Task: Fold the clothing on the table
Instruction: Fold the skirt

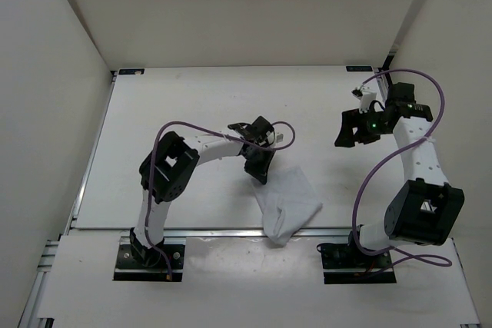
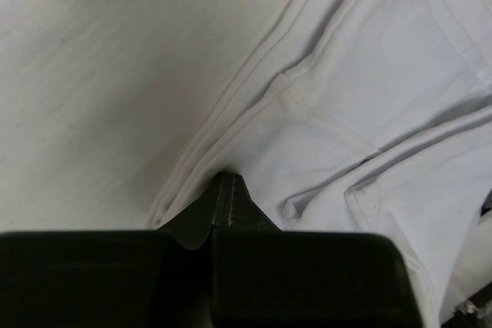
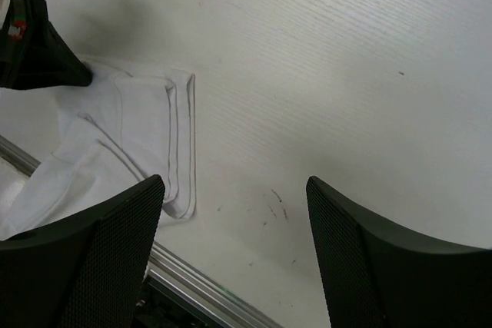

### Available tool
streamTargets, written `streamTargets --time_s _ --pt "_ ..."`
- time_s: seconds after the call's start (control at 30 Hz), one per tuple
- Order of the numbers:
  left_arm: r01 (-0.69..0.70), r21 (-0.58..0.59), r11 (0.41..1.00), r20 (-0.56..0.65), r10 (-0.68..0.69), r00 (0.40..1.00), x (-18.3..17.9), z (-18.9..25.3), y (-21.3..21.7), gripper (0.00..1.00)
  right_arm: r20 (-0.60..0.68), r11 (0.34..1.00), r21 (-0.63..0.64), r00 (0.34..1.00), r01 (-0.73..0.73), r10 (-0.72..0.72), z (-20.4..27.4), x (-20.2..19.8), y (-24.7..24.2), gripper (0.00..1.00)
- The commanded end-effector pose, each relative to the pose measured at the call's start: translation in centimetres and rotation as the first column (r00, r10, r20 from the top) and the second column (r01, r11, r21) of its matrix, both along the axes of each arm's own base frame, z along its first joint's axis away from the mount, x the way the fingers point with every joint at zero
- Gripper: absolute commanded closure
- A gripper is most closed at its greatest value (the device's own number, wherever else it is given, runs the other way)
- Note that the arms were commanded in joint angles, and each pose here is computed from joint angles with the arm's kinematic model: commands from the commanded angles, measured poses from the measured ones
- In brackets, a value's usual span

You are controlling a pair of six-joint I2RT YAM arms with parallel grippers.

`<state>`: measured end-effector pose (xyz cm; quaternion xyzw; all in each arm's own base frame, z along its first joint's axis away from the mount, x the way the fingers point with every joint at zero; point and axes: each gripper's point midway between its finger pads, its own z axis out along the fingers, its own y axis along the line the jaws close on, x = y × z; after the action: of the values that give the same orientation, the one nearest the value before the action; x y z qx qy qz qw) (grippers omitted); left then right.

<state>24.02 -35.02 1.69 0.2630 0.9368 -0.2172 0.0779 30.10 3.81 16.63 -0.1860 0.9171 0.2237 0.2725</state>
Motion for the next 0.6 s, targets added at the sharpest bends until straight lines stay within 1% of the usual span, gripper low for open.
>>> streamTargets --time_s 0.0,0.07,0.1,0.17,0.2,0.23,0.27,0.3,0.37,0.47,0.5,0.57 --pt "-0.107 0.059 0.992 0.001 0.107 0.994 4.2 -1.7 2.6 1.00 0.043 1.000 -0.028 0.999 -0.007 0.008 1.5 0.7 -0.2 0.20" --pt "-0.147 0.059 0.987 0.023 0.146 0.989 6.8 -1.3 3.0 1.00 0.055 0.999 -0.034 0.998 -0.020 0.022 1.8 0.8 0.2 0.21" --pt "-0.155 0.066 0.986 0.019 0.154 0.988 7.6 -1.6 3.6 1.00 0.051 0.999 -0.036 0.998 -0.023 0.025 1.9 0.5 0.2 0.21" --pt "-0.220 0.038 0.975 0.040 0.218 0.975 10.5 -0.7 4.2 1.00 0.055 0.999 -0.040 0.998 -0.026 0.028 1.9 0.5 0.3 0.20" --pt "-0.228 0.043 0.973 0.041 0.226 0.973 10.9 -0.7 4.5 1.00 0.057 0.999 -0.043 0.998 -0.025 0.027 2.0 0.4 0.3 0.21" --pt "-0.243 0.031 0.970 0.051 0.241 0.969 12.0 -0.2 4.6 1.00 0.059 0.999 -0.044 0.998 -0.024 0.027 2.1 0.4 0.3 0.20" --pt "-0.251 0.029 0.967 0.066 0.249 0.966 12.6 0.3 4.8 1.00 0.039 0.999 -0.036 0.999 -0.029 0.030 1.7 0.1 0.4 0.20" --pt "-0.256 0.005 0.967 0.072 0.255 0.964 13.3 0.6 4.4 1.00 0.048 0.999 -0.039 0.998 -0.034 0.036 1.8 0.1 0.7 0.21" --pt "-0.253 -0.061 0.965 0.102 0.259 0.961 14.7 2.7 3.5 1.00 0.045 0.999 -0.030 0.998 -0.034 0.035 1.8 0.1 0.7 0.21" --pt "-0.199 -0.153 0.968 0.161 0.223 0.961 15.7 6.6 1.1 1.00 0.040 0.999 -0.015 0.998 -0.043 0.044 1.5 0.1 0.9 0.19" --pt "-0.185 -0.167 0.968 0.157 0.212 0.965 15.5 7.3 0.5 1.00 0.046 0.998 0.001 0.997 -0.058 0.058 1.6 0.2 1.3 0.19" --pt "-0.152 -0.204 0.967 0.187 0.191 0.964 15.7 10.4 -1.0 0.97 0.033 0.996 0.026 0.996 -0.081 0.081 1.4 0.2 1.9 0.17"
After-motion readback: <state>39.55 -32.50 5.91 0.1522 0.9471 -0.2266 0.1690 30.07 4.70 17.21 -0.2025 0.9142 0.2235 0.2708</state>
